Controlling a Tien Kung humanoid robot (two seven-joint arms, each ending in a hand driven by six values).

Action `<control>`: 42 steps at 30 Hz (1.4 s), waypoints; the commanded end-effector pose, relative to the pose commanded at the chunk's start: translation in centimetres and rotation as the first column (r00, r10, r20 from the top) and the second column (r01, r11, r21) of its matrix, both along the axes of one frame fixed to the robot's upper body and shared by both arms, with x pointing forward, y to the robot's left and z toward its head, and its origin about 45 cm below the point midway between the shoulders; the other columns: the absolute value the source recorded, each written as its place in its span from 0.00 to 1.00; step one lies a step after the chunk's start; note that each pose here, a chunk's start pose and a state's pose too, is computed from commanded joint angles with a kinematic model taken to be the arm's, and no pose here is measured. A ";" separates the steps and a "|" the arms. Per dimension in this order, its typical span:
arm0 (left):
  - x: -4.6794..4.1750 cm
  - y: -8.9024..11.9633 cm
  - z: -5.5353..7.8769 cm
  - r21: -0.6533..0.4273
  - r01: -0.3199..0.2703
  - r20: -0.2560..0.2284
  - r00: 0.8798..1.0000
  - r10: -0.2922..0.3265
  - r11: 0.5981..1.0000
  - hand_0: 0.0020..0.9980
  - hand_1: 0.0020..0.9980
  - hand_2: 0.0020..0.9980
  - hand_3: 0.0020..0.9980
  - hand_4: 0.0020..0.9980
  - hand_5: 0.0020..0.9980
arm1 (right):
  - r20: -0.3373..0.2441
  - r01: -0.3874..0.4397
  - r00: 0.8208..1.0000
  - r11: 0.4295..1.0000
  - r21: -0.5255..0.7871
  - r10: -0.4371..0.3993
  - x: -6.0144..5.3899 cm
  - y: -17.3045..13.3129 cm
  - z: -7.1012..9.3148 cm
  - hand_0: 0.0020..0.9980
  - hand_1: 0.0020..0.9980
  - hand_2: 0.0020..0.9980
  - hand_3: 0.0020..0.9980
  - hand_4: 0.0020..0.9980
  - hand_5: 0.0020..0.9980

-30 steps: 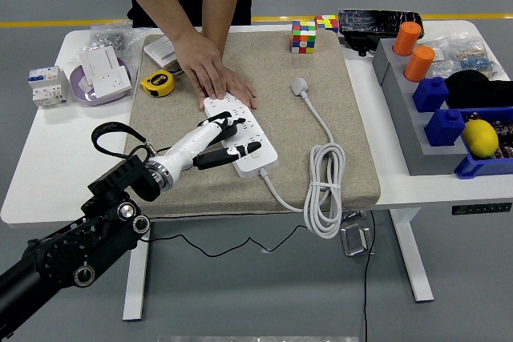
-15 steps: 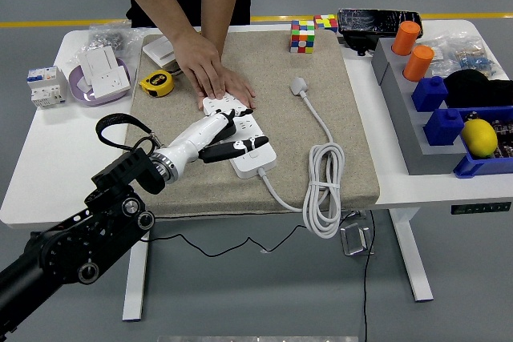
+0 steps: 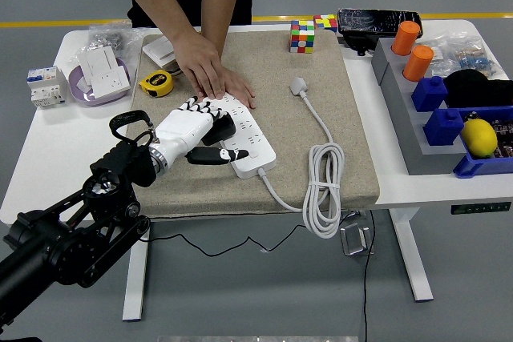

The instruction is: Pick up the plug,place it near the board,insert it into the board,press the button

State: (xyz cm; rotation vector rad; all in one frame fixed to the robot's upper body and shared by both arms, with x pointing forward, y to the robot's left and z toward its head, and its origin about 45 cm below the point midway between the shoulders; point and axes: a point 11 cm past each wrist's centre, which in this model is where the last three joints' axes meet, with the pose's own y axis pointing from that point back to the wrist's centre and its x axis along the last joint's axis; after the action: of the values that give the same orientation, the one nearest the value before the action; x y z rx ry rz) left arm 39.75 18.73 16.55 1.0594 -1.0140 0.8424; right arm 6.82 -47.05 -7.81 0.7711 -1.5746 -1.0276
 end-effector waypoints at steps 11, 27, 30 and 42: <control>-0.08 0.0 -0.3 -0.003 0.007 -0.003 1.000 -0.007 1.000 1.00 1.00 1.00 0.94 1.00 1.00 | -0.004 0.000 1.000 1.000 -0.002 0.000 -0.2 -0.1 0.0 0.85 0.77 0.74 0.77 1.00 1.00; -0.26 -0.8 -1.1 0.028 0.041 -0.025 0.999 -0.040 0.999 1.00 1.00 1.00 0.94 1.00 1.00 | -0.006 -0.002 1.000 1.000 -0.003 0.002 -0.2 -0.1 0.0 0.85 0.77 0.74 0.77 1.00 1.00; -0.27 -1.0 -1.1 0.026 0.044 -0.025 0.999 -0.043 0.999 1.00 1.00 1.00 0.94 1.00 1.00 | -0.006 -0.002 1.000 1.000 -0.003 0.002 -0.2 -0.1 0.0 0.85 0.77 0.74 0.77 1.00 1.00; -0.09 -0.9 -0.7 0.016 0.041 -0.008 0.999 -0.041 0.999 1.00 1.00 1.00 0.93 1.00 1.00 | -0.001 -0.001 1.000 1.000 -0.002 0.001 0.0 -0.1 0.0 0.85 0.77 0.74 0.77 1.00 1.00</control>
State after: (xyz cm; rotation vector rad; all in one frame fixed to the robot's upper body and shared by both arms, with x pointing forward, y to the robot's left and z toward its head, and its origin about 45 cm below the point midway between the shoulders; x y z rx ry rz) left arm 39.66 17.82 15.90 1.0511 -1.0340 0.7974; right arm 6.82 -47.13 -7.77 0.7702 -1.5740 -1.0249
